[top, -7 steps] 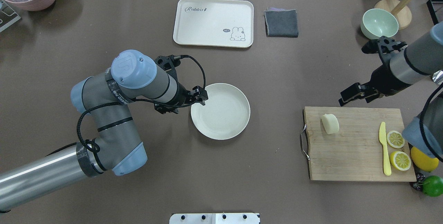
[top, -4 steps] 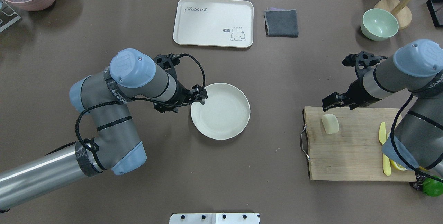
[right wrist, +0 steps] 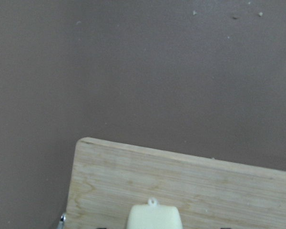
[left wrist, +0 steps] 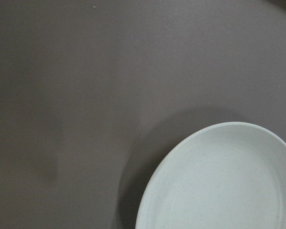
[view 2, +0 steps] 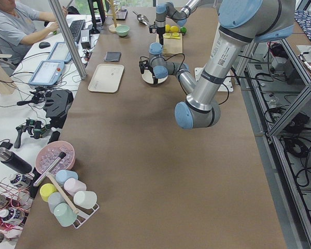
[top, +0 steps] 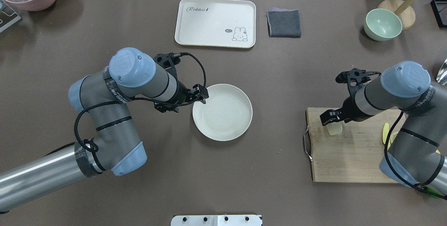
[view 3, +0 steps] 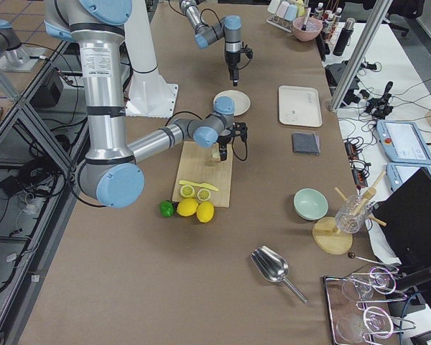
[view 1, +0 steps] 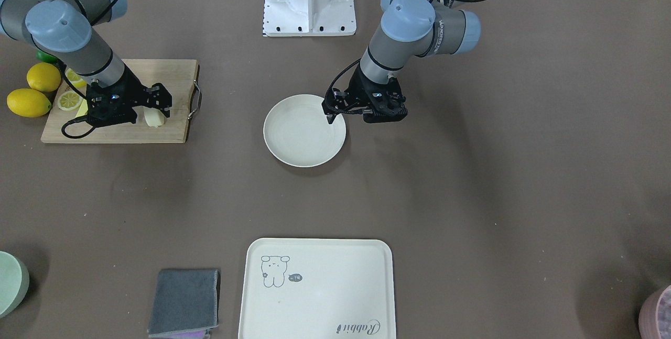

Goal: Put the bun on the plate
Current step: 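Grasp the cream bun with the right gripper and lift it off the board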

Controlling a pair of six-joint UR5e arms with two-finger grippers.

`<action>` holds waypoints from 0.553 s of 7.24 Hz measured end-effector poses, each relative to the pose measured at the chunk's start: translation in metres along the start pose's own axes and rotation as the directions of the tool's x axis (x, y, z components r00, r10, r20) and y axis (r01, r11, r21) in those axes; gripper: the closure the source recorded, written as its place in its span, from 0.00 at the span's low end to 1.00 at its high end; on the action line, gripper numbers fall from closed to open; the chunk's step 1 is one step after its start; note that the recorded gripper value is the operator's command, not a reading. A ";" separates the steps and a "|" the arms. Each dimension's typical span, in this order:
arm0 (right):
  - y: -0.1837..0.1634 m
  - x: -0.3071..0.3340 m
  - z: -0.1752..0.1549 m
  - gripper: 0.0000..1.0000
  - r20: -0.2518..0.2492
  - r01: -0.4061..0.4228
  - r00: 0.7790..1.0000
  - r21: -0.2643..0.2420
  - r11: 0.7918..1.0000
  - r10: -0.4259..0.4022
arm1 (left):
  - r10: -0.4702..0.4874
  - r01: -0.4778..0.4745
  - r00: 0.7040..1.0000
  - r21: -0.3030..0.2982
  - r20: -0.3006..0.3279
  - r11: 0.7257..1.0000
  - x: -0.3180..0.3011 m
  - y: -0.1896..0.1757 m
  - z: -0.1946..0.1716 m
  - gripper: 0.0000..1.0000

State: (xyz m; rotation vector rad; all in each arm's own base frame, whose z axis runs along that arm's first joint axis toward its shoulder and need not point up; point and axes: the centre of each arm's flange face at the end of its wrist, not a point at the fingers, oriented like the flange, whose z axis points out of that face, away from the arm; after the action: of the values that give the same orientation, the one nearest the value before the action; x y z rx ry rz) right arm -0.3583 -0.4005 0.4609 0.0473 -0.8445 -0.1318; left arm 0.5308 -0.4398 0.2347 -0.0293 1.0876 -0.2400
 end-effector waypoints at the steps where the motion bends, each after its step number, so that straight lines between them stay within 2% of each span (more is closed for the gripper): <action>1: 0.006 0.000 0.004 0.67 -0.003 0.006 1.000 -0.011 1.000 -0.006 | -0.001 0.001 1.000 0.004 0.001 1.000 -0.001 -0.001 0.000 0.02; 2: 0.010 -0.002 0.005 0.86 -0.002 0.012 1.000 -0.017 1.000 -0.012 | -0.002 0.002 1.000 0.012 0.002 1.000 -0.001 -0.001 0.000 0.02; 3: 0.011 -0.006 0.004 0.92 0.004 0.021 1.000 -0.018 1.000 -0.021 | -0.002 0.002 1.000 0.015 0.003 1.000 -0.002 -0.001 0.001 0.02; 4: 0.011 -0.009 -0.001 0.93 0.015 0.029 0.999 -0.014 0.999 -0.029 | -0.001 0.001 1.000 0.017 0.004 1.000 -0.003 0.000 0.001 0.02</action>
State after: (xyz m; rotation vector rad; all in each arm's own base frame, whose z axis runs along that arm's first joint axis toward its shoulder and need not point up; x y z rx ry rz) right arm -0.3626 -0.3881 0.4544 0.0448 -0.8578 -0.1657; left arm 0.5304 -0.4396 0.2381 -0.0155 1.0814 -0.2498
